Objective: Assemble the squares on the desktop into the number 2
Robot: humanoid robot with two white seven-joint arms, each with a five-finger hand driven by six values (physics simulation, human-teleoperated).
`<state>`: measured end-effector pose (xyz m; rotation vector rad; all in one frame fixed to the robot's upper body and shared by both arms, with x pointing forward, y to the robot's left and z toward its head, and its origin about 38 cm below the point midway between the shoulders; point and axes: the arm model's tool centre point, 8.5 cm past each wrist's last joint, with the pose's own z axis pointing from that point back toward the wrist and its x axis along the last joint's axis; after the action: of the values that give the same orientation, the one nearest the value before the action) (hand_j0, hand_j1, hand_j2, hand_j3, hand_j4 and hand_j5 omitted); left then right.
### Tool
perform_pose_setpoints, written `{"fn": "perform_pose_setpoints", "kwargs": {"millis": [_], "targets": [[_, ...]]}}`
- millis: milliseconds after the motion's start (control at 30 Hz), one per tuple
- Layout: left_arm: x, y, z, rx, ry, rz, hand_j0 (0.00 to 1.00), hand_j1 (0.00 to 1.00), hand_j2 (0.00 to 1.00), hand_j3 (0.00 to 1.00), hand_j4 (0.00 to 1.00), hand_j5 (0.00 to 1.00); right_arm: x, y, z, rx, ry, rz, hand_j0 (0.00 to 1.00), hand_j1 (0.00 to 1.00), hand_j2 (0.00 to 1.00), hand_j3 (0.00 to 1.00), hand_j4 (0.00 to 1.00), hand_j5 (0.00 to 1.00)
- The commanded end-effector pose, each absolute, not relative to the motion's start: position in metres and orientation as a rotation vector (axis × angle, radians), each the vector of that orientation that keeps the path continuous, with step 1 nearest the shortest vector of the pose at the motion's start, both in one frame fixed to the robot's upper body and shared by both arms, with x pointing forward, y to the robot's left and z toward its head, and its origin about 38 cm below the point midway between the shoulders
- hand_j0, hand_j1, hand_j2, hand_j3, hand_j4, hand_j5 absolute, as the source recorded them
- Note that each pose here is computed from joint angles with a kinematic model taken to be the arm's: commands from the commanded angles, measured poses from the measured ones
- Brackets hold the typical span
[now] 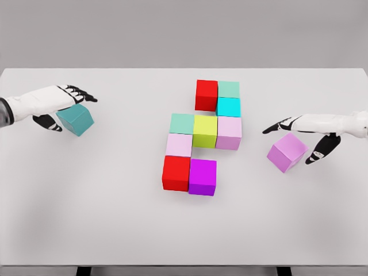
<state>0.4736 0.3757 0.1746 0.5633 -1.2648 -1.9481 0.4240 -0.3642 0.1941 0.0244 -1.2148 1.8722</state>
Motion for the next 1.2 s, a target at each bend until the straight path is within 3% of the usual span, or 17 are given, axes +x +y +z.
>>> {"fn": "perform_pose_setpoints", "kwargs": {"millis": [0, 167, 500, 700, 933, 967, 1167], "targets": [[0.473, 0.376, 0.173, 0.560, -1.261, -1.948, 1.00, 1.00, 1.00, 1.00, 1.00, 1.00, 0.424, -0.364, 0.195, 0.026, -1.218, 1.868, 1.00, 1.00, 1.00, 1.00, 1.00, 1.00], [0.473, 0.374, 0.167, 0.554, -1.248, -1.962, 1.00, 1.00, 1.00, 1.00, 1.00, 1.00, 0.422, -0.360, 0.188, 0.045, -1.213, 1.868, 0.97, 0.97, 0.97, 0.97, 0.97, 0.97], [0.481, 0.381, 0.167, 0.586, -1.267, -1.908, 1.00, 1.00, 1.00, 1.00, 1.00, 1.00, 0.423, -0.359, 0.187, 0.047, -1.213, 1.868, 0.81, 0.81, 0.81, 0.81, 0.81, 0.81], [0.481, 0.380, 0.166, 0.584, -1.267, -1.907, 1.00, 1.00, 1.00, 1.00, 1.00, 1.00, 0.420, -0.360, 0.182, 0.058, -1.204, 1.865, 0.78, 0.78, 0.78, 0.78, 0.78, 0.78], [0.479, 0.382, 0.165, 0.582, -1.257, -1.909, 0.79, 0.79, 0.79, 0.79, 0.79, 0.79, 0.420, -0.361, 0.181, 0.058, -1.202, 1.864, 0.70, 0.70, 0.70, 0.70, 0.70, 0.70], [0.479, 0.382, 0.165, 0.581, -1.256, -1.911, 0.68, 0.68, 0.68, 0.68, 0.68, 0.68, 0.420, -0.361, 0.181, 0.058, -1.202, 1.864, 0.69, 0.69, 0.69, 0.69, 0.69, 0.69], [0.476, 0.382, 0.160, 0.569, -1.238, -1.928, 0.57, 0.57, 0.57, 0.57, 0.57, 0.57, 0.420, -0.360, 0.182, 0.059, -1.205, 1.866, 0.67, 0.67, 0.67, 0.67, 0.67, 0.67]]}}
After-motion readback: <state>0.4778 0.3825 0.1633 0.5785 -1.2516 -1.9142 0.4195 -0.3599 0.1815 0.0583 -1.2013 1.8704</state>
